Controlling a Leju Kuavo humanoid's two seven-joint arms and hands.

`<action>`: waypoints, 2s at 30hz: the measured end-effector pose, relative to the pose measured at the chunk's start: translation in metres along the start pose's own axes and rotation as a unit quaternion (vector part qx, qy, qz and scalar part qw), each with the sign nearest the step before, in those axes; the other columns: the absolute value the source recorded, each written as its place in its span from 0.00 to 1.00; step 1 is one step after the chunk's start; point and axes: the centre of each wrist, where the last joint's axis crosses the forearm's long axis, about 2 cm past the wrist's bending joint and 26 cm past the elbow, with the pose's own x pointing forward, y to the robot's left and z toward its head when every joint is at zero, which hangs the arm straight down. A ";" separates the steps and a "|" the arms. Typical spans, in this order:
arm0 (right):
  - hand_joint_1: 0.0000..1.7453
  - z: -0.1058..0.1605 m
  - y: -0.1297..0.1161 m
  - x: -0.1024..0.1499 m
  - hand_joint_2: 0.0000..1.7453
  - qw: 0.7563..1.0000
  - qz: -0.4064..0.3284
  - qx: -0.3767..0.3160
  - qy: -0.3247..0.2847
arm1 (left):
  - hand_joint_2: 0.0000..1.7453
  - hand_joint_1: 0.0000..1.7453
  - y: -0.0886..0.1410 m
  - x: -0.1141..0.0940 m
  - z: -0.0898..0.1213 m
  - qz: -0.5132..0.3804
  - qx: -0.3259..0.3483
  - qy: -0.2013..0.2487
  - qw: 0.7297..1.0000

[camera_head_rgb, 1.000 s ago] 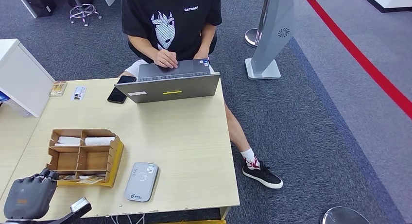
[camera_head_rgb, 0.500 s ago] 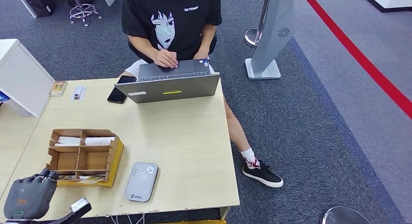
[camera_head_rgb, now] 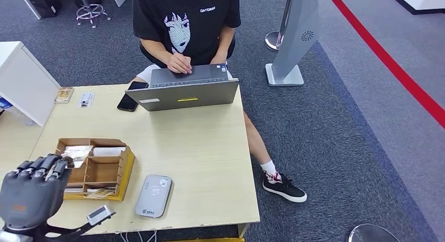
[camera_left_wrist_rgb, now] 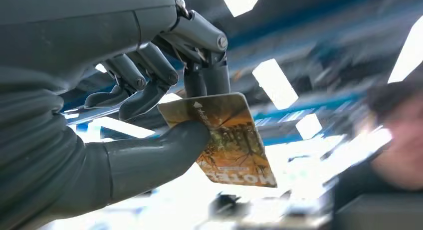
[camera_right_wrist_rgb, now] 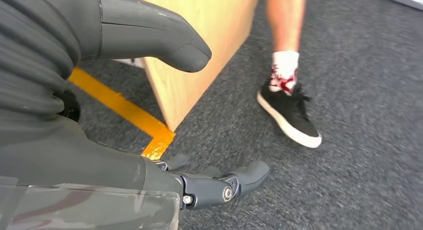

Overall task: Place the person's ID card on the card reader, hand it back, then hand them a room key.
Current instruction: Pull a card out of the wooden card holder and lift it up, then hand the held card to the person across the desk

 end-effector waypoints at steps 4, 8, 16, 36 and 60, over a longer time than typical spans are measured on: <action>0.00 0.003 -0.002 -0.002 1.00 1.000 -0.003 -0.006 0.002 | 1.00 1.00 0.016 0.024 -0.019 0.020 0.061 -0.031 0.997; 0.00 0.003 -0.002 -0.003 1.00 1.000 -0.005 -0.008 0.002 | 1.00 1.00 0.022 0.032 -0.023 0.030 0.087 -0.041 0.995; 0.00 0.004 -0.002 -0.003 1.00 1.000 0.001 -0.002 0.007 | 1.00 1.00 0.024 0.029 -0.039 0.023 0.097 -0.038 0.994; 0.00 -0.006 0.036 -0.003 1.00 0.996 0.045 0.059 0.039 | 1.00 1.00 -0.015 -0.128 -0.150 -0.069 -0.004 0.046 0.997; 0.00 -0.005 0.034 -0.004 1.00 0.997 0.049 0.052 0.037 | 1.00 0.00 -0.029 -0.091 -0.109 -0.055 0.040 0.021 0.997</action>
